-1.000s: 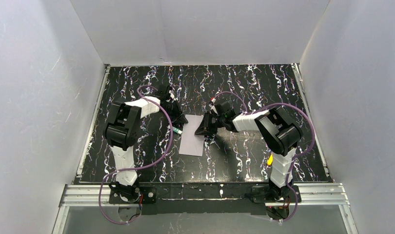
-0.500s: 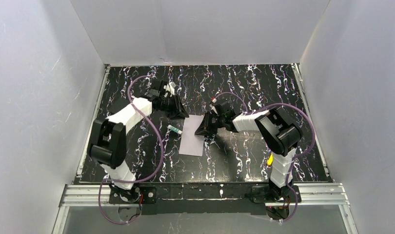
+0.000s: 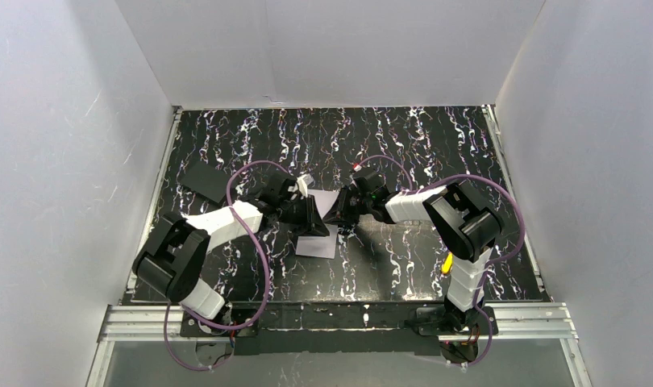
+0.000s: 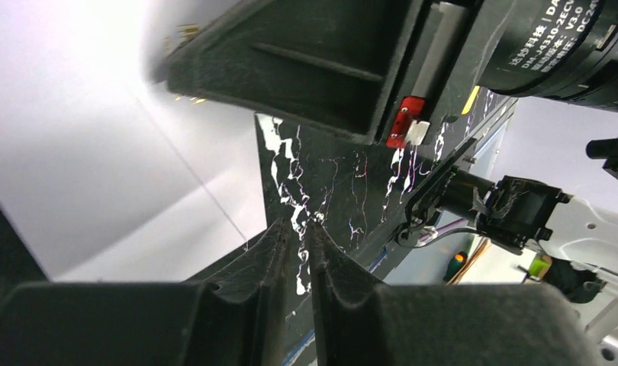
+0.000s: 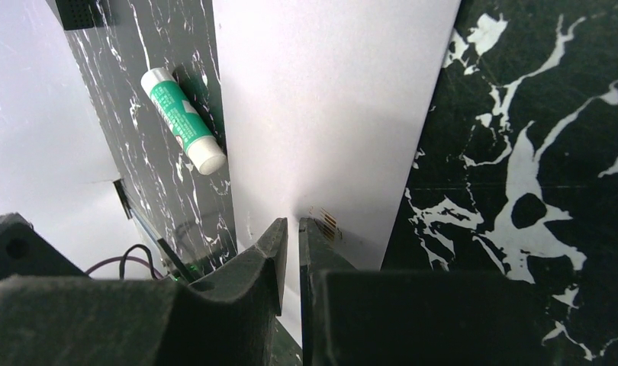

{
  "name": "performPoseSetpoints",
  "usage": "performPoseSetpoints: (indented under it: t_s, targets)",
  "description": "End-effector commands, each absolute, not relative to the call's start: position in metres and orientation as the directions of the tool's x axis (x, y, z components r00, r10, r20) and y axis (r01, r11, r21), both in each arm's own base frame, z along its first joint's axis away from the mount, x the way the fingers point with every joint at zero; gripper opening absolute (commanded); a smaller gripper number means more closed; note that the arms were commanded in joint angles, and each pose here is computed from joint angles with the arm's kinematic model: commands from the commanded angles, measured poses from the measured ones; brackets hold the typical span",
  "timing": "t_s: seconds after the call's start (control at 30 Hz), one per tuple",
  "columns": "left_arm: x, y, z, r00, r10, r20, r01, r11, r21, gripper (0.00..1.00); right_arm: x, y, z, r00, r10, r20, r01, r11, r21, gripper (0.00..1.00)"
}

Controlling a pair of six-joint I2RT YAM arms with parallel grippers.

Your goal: Place the letter into the envelope and seal it

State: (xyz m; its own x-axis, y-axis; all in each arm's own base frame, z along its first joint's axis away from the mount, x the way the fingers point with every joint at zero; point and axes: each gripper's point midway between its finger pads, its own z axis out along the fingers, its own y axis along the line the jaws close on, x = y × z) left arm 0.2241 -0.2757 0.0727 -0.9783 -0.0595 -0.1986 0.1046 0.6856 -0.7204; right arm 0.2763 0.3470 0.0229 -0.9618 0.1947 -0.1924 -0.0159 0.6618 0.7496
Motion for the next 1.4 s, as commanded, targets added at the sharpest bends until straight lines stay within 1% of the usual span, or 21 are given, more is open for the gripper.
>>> performPoseSetpoints:
  t_s: [0.0,0.17,0.3,0.47,0.57,0.7,0.87,0.97,1.07,1.13,1.17,1.37]
  targets:
    - [0.228,-0.29,0.062,-0.969,-0.045,-0.245,0.146,0.696,-0.704,0.11,0.254,0.298,-0.034,-0.963,0.229,-0.141,0.114,0.822,0.558,0.2]
    - [0.228,-0.287,0.039,-0.967,-0.031,-0.253,0.145,0.747,-0.648,0.0,0.254,0.299,-0.034,-0.963,0.23,-0.139,0.114,0.819,0.562,0.2]
    - [0.227,-0.28,0.021,-0.969,-0.03,-0.246,0.129,0.786,-0.605,0.0,0.253,0.301,-0.033,-0.965,0.224,-0.139,0.107,0.814,0.571,0.2]
    - [0.216,-0.265,-0.003,-0.984,-0.044,-0.175,0.058,0.84,-0.54,0.0,0.255,0.304,-0.028,-0.966,0.204,-0.16,0.071,0.802,0.593,0.21]
    - [0.204,-0.257,-0.011,-0.989,-0.056,-0.138,0.025,0.849,-0.527,0.0,0.261,0.318,-0.009,-0.957,0.189,-0.222,-0.011,0.736,0.677,0.2]
    - [0.188,-0.242,-0.022,-0.995,-0.048,-0.089,0.0,0.879,-0.477,0.0,0.271,0.325,0.007,-0.935,0.176,-0.307,-0.099,0.701,0.706,0.21]
    - [0.179,-0.237,-0.029,-0.997,-0.055,-0.054,-0.024,0.885,-0.465,0.0,0.277,0.332,0.011,-0.918,0.188,-0.35,-0.143,0.665,0.733,0.21]
    - [0.182,-0.239,-0.028,-0.997,-0.056,-0.056,-0.024,0.886,-0.463,0.0,0.271,0.332,0.014,-0.916,0.159,-0.368,-0.187,0.643,0.743,0.2]
    - [0.187,-0.242,-0.027,-0.996,-0.044,-0.081,-0.001,0.881,-0.474,0.0,0.257,0.339,0.025,-0.917,0.103,-0.385,-0.265,0.565,0.782,0.1]
    - [0.191,-0.243,-0.026,-0.993,-0.031,-0.112,0.026,0.878,-0.478,0.0,0.25,0.338,0.022,-0.927,0.084,-0.365,-0.258,0.564,0.785,0.03]
    - [0.194,-0.242,-0.026,-0.991,-0.021,-0.132,0.044,0.881,-0.47,0.0,0.247,0.338,0.02,-0.932,0.075,-0.355,-0.255,0.563,0.786,0.01]
    - [0.202,-0.232,-0.031,-0.978,0.036,-0.205,0.12,0.902,-0.414,0.0,0.231,0.346,0.018,-0.949,0.026,-0.315,-0.252,0.541,0.802,0.01]
